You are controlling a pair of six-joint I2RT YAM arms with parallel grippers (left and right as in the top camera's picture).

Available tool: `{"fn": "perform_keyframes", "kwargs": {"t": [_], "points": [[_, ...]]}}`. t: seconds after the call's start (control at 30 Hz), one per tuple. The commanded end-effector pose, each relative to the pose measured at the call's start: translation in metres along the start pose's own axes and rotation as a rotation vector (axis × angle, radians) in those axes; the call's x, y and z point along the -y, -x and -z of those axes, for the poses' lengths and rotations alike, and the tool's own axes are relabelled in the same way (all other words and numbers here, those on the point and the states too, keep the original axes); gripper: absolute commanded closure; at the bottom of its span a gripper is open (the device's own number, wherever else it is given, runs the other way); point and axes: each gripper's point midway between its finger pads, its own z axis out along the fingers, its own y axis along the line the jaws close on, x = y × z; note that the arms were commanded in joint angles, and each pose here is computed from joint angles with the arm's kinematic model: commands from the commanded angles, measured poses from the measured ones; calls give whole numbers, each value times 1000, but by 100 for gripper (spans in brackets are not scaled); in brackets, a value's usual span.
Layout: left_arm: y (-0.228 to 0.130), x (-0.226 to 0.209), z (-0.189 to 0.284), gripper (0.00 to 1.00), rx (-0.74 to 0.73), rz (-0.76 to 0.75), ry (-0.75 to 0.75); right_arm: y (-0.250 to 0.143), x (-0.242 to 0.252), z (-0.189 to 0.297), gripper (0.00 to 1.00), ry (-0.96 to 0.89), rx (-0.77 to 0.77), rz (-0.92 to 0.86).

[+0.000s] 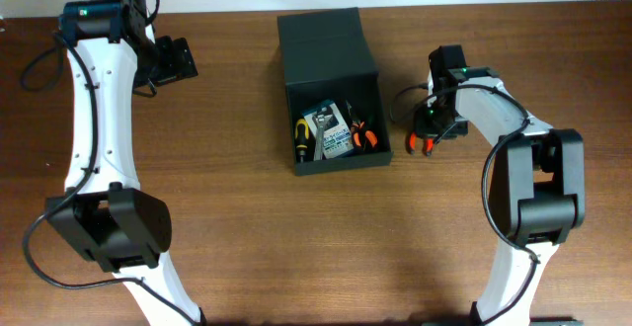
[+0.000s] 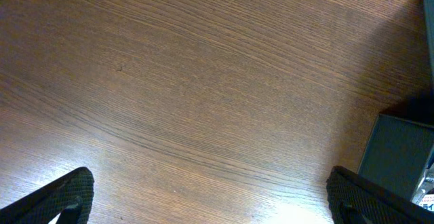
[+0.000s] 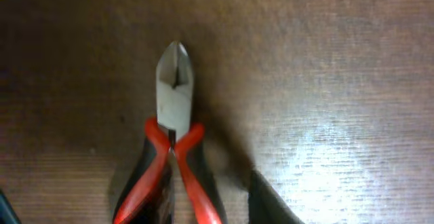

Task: Pack container

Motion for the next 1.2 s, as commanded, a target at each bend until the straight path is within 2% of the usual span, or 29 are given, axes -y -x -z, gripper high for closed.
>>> {"fn": "perform_keyframes", "kwargs": {"t": [0.0, 0.07, 0.1, 0.8, 0.97, 1.17], "points": [[5, -2, 4, 1, 21, -9, 10, -12, -2, -10, 90, 12, -39, 52], [5, -2, 4, 1, 21, -9, 10, -13, -2, -10, 91, 11, -43, 52], [5, -2, 4, 1, 21, -9, 10, -14, -2, -10, 96, 11, -46, 52], [5, -2, 4, 1, 21, -9, 10, -19, 3, -9, 96, -15, -65, 30], [5, -2, 4, 1, 21, -9, 10, -4, 15, 8, 96, -90, -10, 13], [5, -2, 4, 1, 21, -9, 10, 21, 13, 46, 96, -86, 102, 8]]}}
